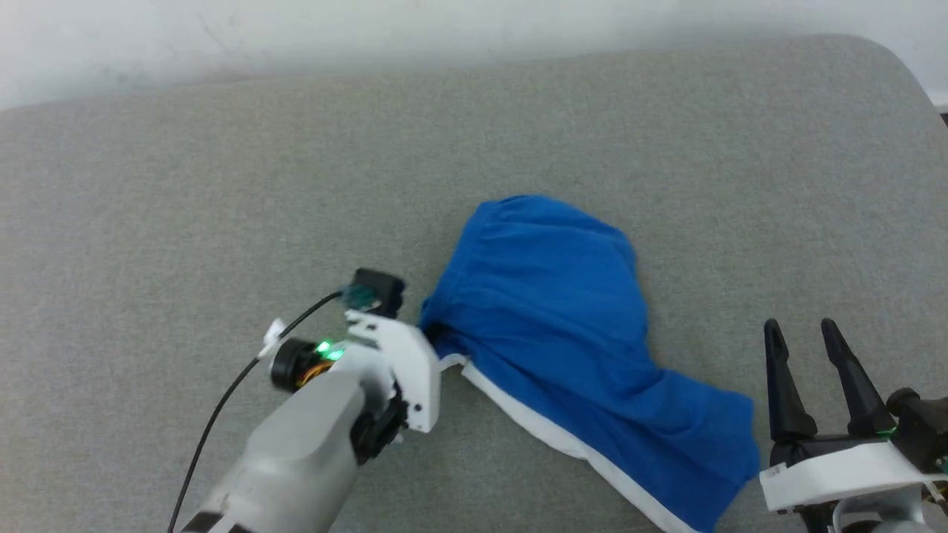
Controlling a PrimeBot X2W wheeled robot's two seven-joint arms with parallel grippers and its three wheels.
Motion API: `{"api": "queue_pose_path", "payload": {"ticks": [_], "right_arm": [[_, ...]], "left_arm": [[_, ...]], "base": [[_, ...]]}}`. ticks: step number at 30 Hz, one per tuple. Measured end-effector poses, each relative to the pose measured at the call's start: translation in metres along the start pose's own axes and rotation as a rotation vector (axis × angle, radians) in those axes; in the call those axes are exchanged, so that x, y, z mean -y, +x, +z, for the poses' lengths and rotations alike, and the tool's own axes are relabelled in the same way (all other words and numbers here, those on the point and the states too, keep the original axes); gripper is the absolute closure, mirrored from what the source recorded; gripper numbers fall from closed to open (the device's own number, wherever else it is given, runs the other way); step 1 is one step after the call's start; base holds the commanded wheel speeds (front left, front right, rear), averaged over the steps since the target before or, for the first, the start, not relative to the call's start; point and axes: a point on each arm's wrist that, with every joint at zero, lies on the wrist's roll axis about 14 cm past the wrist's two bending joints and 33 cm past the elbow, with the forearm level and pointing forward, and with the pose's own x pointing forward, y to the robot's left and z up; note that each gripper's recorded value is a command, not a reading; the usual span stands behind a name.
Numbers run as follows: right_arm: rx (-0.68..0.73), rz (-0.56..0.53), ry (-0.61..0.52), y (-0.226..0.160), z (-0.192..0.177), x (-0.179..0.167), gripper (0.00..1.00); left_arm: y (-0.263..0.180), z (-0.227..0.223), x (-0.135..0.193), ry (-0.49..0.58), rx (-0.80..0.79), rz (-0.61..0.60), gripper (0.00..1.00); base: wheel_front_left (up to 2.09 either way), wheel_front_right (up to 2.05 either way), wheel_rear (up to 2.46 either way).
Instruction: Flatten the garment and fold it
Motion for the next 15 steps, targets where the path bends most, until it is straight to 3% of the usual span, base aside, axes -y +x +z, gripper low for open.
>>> {"api": "queue_pose_path", "payload": {"ticks": [4, 14, 15], "right_arm": [[-0.007, 0.001, 0.008, -0.002, -0.002, 0.000, 0.00], [-0.015, 0.047, 0.025, 0.001, -0.004, -0.016, 0.00], [-0.016, 0.051, 0.025, 0.002, -0.005, -0.017, 0.00]], "left_arm": [[-0.015, -0.007, -0.022, -0.084, 0.059, 0.067, 1.00], [-0.062, -0.037, -0.064, -0.180, 0.103, 0.234, 1.00], [-0.065, -0.039, -0.064, -0.201, 0.104, 0.238, 0.60]], "base": [[0.00, 0.00, 0.00], [0.00, 0.00, 0.00], [0.00, 0.00, 0.00]]}}
